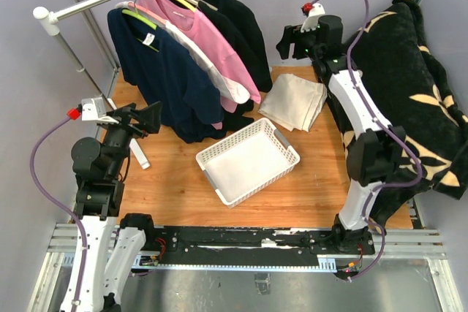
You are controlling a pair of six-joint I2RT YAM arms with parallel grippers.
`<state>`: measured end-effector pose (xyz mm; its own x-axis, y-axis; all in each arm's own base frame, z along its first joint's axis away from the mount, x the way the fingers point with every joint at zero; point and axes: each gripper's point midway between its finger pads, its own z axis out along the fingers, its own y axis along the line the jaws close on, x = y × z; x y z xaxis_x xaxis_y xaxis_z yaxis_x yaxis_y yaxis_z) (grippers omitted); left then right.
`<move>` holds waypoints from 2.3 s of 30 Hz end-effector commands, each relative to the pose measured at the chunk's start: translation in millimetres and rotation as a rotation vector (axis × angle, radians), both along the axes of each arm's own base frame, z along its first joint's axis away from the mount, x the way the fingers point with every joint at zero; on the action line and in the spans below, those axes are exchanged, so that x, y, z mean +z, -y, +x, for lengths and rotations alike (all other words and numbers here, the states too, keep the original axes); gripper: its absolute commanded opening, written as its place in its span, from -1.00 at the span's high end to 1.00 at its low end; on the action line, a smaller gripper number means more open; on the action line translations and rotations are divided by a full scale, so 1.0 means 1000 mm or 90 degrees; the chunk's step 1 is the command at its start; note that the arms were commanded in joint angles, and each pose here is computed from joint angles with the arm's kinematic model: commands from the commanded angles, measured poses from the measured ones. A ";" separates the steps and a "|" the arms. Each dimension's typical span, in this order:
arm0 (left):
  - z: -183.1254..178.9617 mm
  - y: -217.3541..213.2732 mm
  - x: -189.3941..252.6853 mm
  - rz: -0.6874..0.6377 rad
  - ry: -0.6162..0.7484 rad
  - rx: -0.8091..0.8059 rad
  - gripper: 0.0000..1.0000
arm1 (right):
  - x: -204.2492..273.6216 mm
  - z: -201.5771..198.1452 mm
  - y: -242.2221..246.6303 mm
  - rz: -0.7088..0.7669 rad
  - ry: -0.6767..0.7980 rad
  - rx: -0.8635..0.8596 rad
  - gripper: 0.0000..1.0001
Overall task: Remove the t-shirt from the hanger
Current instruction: Adjust the clothesline at the center of the board.
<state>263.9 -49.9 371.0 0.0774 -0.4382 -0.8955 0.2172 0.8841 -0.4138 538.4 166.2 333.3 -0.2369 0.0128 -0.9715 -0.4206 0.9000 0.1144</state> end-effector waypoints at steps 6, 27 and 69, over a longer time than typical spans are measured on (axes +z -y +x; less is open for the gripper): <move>-0.008 -0.006 -0.018 0.003 -0.001 0.018 -0.93 | -0.082 0.056 0.003 -0.017 -0.094 -0.026 -0.56; -0.004 -0.085 -0.054 -0.108 -0.016 0.308 -0.93 | -0.206 0.147 0.011 0.175 -0.195 -0.063 -0.50; -0.024 -0.117 -0.059 -0.091 0.022 0.422 -0.97 | -0.262 0.179 -0.038 0.278 -0.153 -0.061 -0.21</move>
<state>244.1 60.9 305.0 0.3539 -0.4154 -0.8380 -0.3269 0.7845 -0.5270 713.1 191.8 74.6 -0.4474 0.4321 -0.7830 -0.2563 0.7769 0.5752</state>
